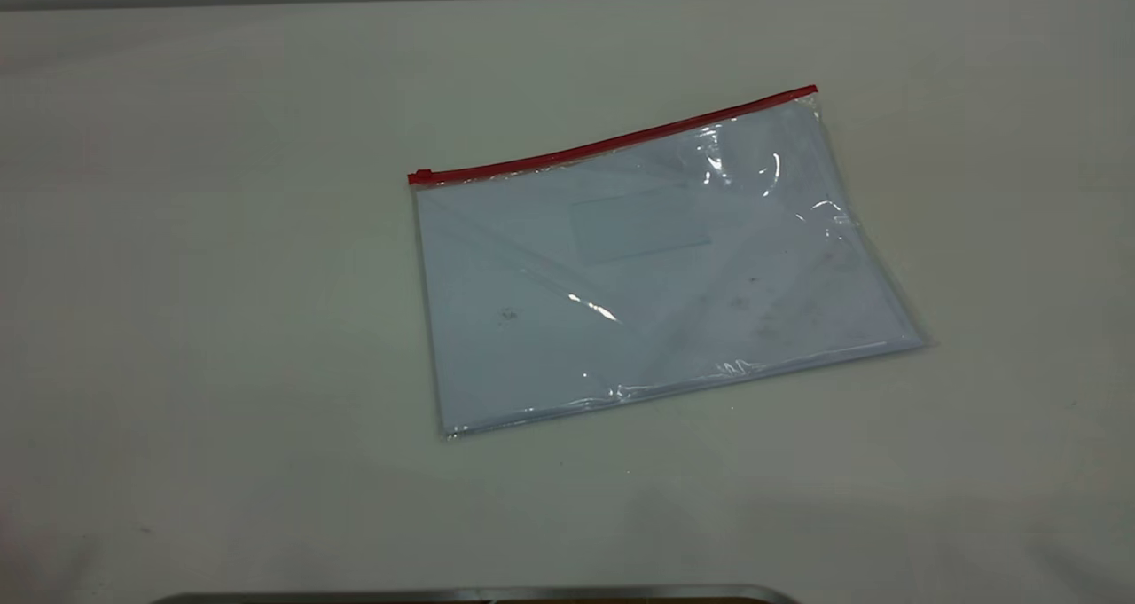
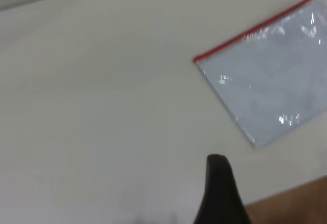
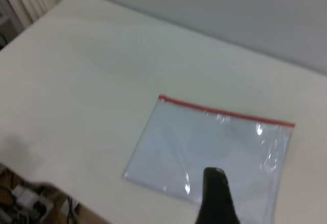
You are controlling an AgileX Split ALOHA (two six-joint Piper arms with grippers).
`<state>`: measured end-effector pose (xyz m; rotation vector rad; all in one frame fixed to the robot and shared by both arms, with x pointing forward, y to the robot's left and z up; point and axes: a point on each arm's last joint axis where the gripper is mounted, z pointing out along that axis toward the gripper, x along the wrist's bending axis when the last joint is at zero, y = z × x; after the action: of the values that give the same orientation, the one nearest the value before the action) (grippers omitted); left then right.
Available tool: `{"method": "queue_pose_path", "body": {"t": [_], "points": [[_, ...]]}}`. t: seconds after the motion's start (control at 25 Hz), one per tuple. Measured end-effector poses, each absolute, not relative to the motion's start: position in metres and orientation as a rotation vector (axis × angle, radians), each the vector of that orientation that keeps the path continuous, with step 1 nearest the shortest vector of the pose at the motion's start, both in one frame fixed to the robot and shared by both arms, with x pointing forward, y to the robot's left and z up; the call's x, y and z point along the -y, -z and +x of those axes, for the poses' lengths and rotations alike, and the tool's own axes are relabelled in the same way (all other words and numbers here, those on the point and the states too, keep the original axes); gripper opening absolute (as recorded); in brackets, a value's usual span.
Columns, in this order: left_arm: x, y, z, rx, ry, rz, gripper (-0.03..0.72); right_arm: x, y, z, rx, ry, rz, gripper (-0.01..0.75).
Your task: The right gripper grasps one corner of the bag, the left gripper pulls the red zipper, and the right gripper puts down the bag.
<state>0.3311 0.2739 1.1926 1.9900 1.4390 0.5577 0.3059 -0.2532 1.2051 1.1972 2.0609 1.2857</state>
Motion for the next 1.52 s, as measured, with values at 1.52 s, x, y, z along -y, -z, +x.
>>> {"method": "queue_pose_path", "body": {"t": [1.52], "points": [[-0.293, -1.034, 0.245, -1.484, -0.554, 2.026, 0.586, 0.284, -1.043, 0.246, -1.861, -0.821, 1.445, 0.579]]}}
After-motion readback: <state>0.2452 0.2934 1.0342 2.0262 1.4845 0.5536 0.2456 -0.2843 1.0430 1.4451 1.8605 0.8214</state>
